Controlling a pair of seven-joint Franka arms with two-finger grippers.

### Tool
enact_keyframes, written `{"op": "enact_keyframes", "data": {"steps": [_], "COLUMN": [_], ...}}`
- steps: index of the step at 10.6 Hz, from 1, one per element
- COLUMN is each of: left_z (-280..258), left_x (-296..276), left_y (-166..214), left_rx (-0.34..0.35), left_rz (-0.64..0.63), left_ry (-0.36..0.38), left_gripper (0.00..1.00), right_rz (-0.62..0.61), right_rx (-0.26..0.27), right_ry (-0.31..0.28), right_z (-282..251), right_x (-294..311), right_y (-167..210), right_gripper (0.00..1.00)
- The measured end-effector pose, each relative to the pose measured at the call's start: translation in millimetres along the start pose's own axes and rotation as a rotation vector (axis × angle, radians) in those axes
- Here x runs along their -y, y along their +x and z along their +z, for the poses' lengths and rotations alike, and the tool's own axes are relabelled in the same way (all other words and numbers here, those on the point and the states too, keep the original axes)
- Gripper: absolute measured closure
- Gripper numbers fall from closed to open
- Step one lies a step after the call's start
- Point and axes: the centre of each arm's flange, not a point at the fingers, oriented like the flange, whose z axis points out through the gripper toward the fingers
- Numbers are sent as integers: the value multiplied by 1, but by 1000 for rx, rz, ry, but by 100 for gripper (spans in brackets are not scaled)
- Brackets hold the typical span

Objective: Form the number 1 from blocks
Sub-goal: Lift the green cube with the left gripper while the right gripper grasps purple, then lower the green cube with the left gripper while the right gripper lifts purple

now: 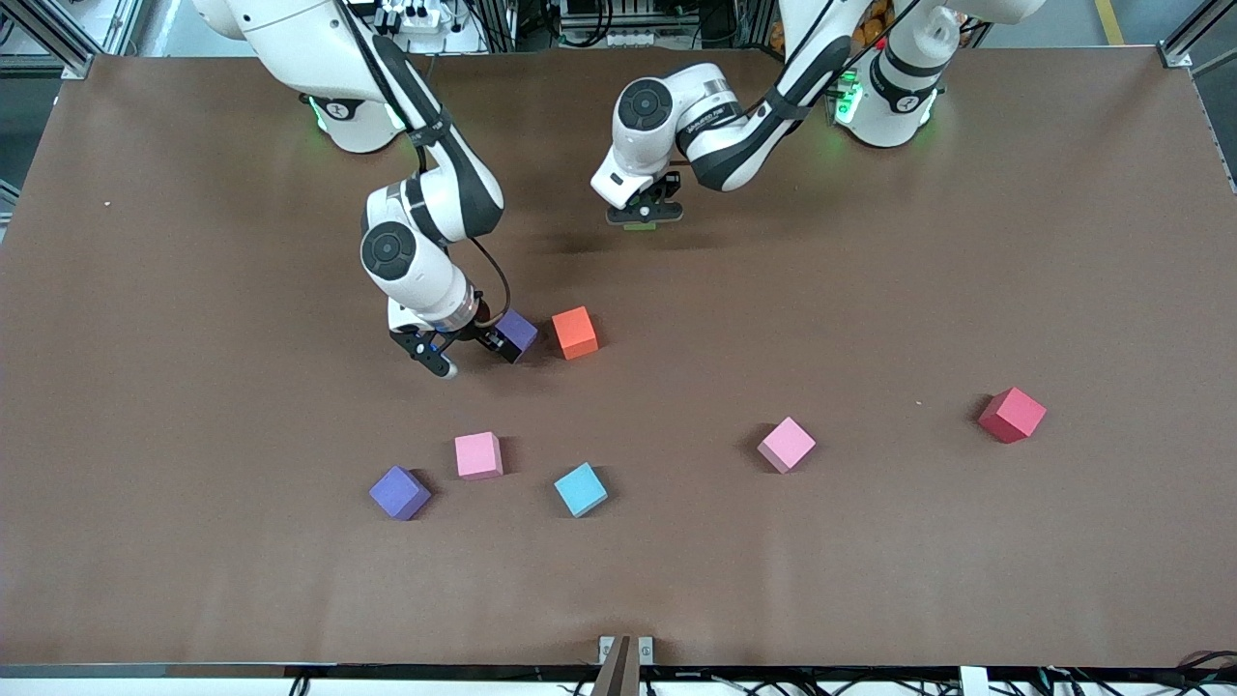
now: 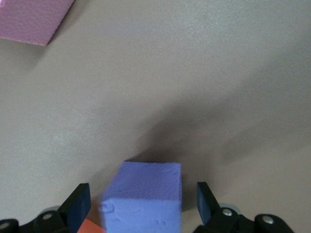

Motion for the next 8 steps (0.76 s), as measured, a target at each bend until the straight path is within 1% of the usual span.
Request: {"op": "enact_keyframes", "data": {"steps": [3,6,7,8], "left_z": [0,3,4,5], "left_x": [-16,-26,-28,-29], "left_y": [-34,-65,-73,-79], "left_rx": [5,13,16,17], "left_rz": [-14,-2,10,22], "left_ry": [-6,-3,-1,1], "left_gripper": [48,48,48,48], "right_rz": [5,-3,-8,-13], "right_rx": [-6,-3,-1,0], "right_ry": [11,1,-4,-8], "right_z": [-3,5,9,11], "right_x": [2,1,2,2], "right_y": [3,-1,-4,-7], "right_gripper": [3,3,6,11]}}
